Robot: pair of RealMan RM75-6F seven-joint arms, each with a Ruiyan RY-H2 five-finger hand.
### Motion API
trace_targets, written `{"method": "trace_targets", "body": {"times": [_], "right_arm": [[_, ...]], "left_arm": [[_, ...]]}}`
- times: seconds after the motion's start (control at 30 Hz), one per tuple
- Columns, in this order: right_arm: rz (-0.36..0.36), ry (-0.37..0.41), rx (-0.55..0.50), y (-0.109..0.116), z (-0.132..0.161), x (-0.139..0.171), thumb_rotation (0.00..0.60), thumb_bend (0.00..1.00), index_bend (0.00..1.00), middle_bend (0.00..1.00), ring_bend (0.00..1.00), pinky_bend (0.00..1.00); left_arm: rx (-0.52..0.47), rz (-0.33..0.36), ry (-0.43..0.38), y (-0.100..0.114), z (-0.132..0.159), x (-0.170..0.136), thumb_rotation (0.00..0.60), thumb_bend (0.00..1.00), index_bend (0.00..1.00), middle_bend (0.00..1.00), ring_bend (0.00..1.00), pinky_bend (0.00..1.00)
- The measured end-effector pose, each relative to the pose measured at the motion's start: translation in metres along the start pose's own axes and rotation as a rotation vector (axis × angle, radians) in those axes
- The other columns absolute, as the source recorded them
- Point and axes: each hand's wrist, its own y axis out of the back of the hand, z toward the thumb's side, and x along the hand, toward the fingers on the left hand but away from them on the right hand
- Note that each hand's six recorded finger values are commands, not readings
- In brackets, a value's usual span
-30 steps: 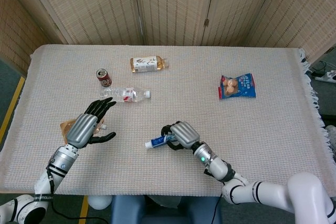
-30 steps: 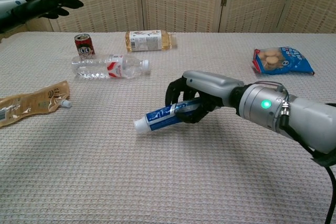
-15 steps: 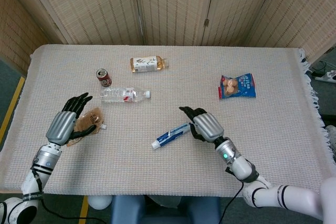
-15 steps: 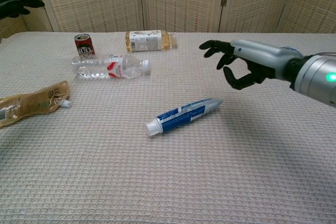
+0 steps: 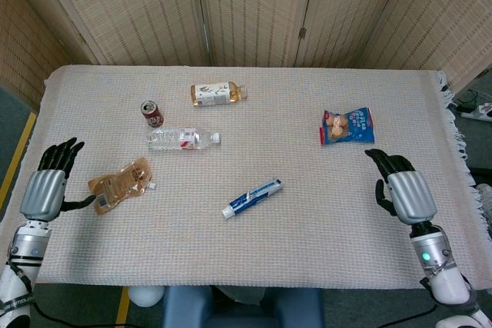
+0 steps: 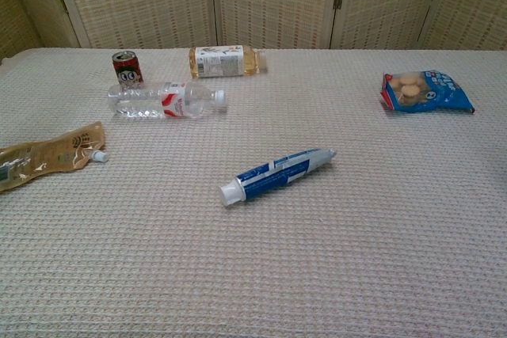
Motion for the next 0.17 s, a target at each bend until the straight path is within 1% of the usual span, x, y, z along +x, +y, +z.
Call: {"method": "trace_targets", "body": {"times": [0.1,0.17], "right_arm": [[-0.006,-0.029,-0.017,0.005,-0.013,0.015,0.600,0.83,0.09,0.12,0.19,0.17],[-0.024,-0.055,-0.024,0.009,-0.024,0.028,0.600,0.83,0.09,0.12,0.18,0.16]], "left_arm": [[0.006,0.015,0.029,0.002,-0.010,-0.014,0.600,0.17,0.06,0.07,0.05,0.00],[0.009,0.027,0.041,0.003,-0.014,-0.024,0.600,0.17,0.06,0.07,0.05,0.00]]}}
